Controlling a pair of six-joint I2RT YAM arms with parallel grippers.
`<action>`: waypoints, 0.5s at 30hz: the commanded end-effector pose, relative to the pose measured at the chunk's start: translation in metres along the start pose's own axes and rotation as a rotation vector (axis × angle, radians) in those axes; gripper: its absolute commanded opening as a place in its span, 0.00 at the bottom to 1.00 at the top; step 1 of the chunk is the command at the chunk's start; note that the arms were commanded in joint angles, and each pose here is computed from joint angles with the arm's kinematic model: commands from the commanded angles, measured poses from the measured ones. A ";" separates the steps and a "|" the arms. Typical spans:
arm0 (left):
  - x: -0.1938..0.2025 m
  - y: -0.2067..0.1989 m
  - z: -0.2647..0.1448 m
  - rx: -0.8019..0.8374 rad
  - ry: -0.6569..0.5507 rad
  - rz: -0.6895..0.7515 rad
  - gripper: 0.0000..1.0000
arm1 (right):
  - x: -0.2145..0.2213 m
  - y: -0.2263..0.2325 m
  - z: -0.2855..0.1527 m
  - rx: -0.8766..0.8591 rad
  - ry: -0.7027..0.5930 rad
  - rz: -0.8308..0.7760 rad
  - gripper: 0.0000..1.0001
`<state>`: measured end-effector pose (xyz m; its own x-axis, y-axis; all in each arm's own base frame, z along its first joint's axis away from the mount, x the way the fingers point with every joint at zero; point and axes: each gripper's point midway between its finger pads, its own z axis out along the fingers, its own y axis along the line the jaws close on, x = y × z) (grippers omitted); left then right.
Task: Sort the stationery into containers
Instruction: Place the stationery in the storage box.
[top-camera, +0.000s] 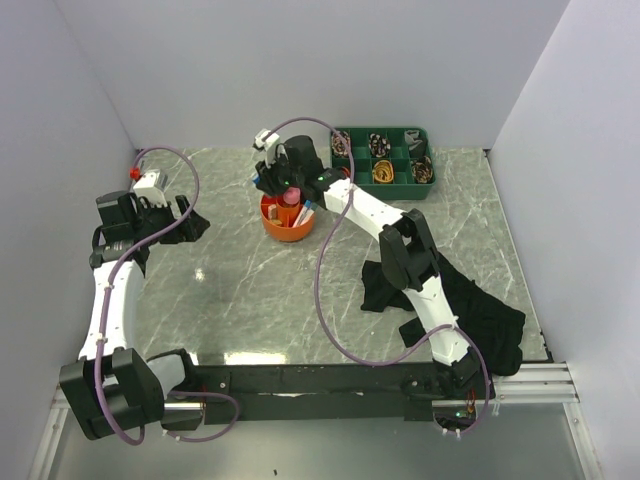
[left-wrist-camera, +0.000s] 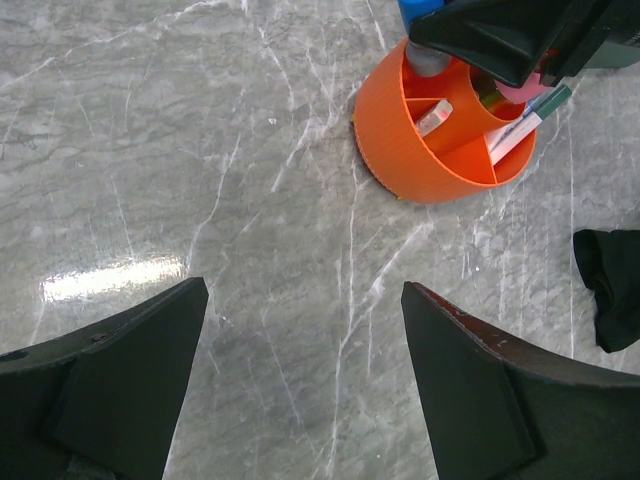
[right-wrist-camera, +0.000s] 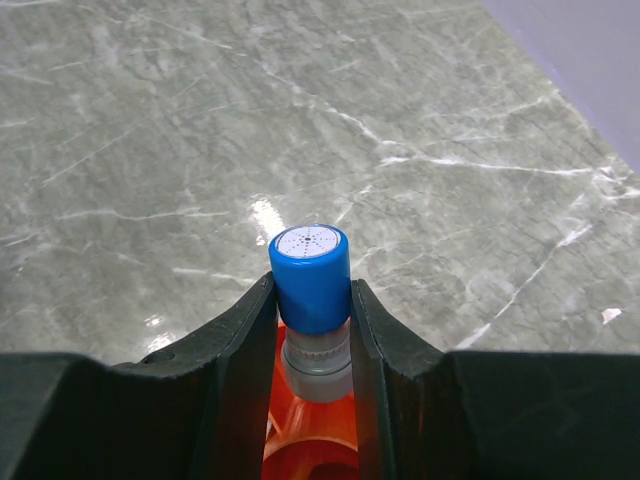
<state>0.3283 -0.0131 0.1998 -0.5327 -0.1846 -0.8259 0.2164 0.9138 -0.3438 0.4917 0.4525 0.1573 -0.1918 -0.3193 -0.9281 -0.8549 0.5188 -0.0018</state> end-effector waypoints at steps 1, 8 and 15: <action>-0.012 -0.007 -0.006 0.018 -0.040 0.035 0.86 | -0.015 -0.010 -0.007 0.060 -0.035 -0.012 0.37; -0.012 -0.009 -0.006 0.034 -0.052 0.041 0.86 | -0.020 -0.012 -0.015 0.096 -0.032 -0.032 0.59; -0.016 -0.012 -0.007 0.049 -0.077 0.049 0.86 | -0.035 -0.008 -0.031 0.107 -0.043 -0.037 0.63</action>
<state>0.3271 -0.0156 0.2037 -0.5188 -0.1826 -0.8352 0.2325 0.9100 -0.3434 0.4952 0.4430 0.1574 -0.1854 -0.3323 -0.9248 -0.8188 0.5725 -0.0415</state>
